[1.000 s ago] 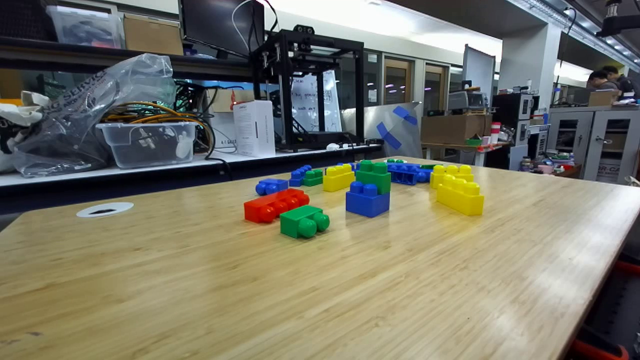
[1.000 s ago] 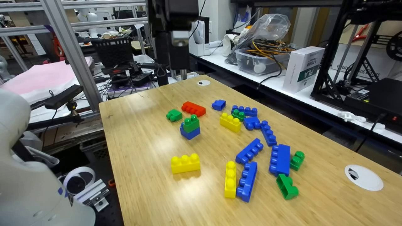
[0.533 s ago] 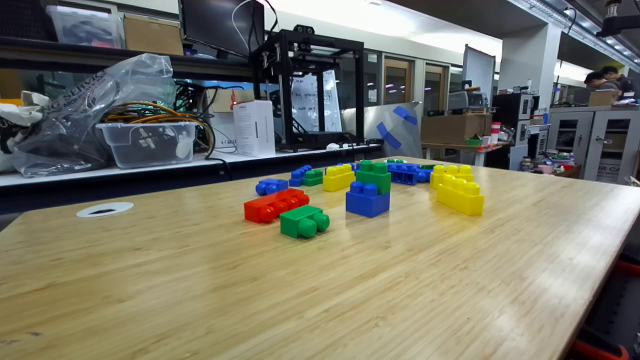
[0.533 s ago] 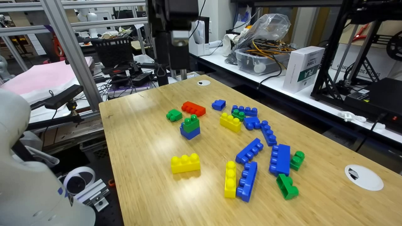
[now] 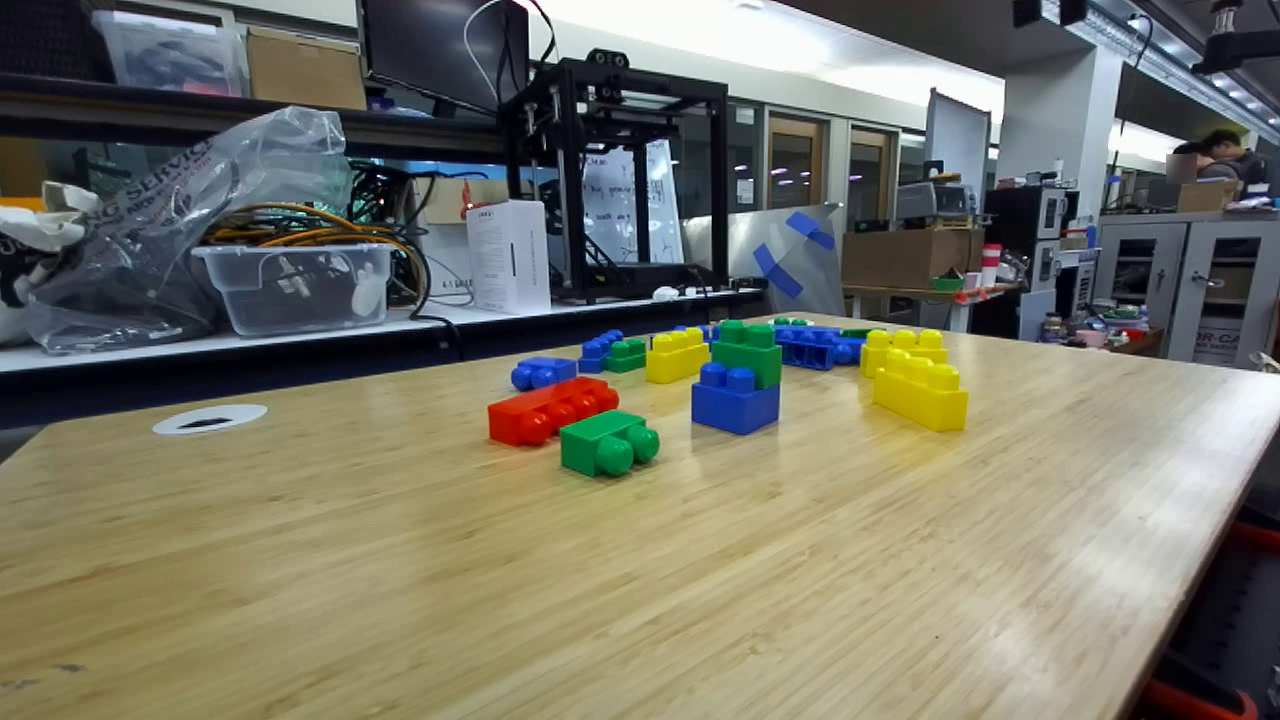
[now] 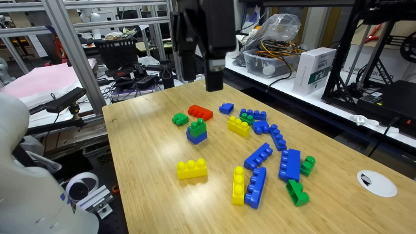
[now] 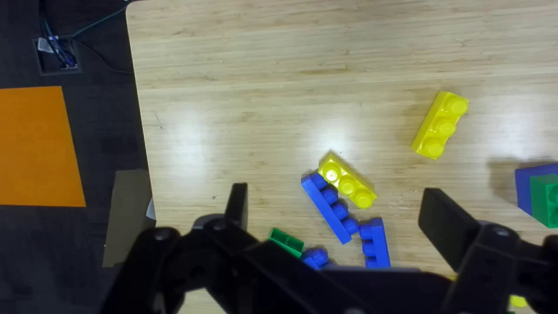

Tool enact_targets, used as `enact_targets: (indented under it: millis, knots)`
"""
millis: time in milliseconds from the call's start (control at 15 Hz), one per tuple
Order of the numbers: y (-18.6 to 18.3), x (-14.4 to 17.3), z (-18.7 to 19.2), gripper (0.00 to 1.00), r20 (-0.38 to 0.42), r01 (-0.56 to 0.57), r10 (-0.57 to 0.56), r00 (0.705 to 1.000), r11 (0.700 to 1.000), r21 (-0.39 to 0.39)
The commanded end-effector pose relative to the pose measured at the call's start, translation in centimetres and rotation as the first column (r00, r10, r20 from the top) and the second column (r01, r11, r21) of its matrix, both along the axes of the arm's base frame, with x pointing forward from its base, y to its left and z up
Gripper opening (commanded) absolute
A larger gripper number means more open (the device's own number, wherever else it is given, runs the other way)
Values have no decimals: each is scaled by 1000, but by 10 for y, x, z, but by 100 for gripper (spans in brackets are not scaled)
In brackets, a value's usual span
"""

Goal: Stack the two yellow blocks at the front of the table together

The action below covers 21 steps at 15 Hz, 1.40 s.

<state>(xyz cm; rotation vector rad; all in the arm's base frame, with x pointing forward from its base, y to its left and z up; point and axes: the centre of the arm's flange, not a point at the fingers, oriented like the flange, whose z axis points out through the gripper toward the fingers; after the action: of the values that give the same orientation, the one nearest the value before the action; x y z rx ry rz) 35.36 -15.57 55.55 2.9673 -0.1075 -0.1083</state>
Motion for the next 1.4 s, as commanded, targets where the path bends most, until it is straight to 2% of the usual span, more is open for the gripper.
enact_targets:
  millis: [0,533,800,1333]
  knots:
    - [-10,20,-25,100,18,-90,90,996,996,17]
    - [-13,43,-71,100,-16,-325,326,945,945,19]
    - [-11,48,-89,100,-21,-372,372,928,928,5]
    - [-10,60,-129,100,-41,-402,402,915,915,-17]
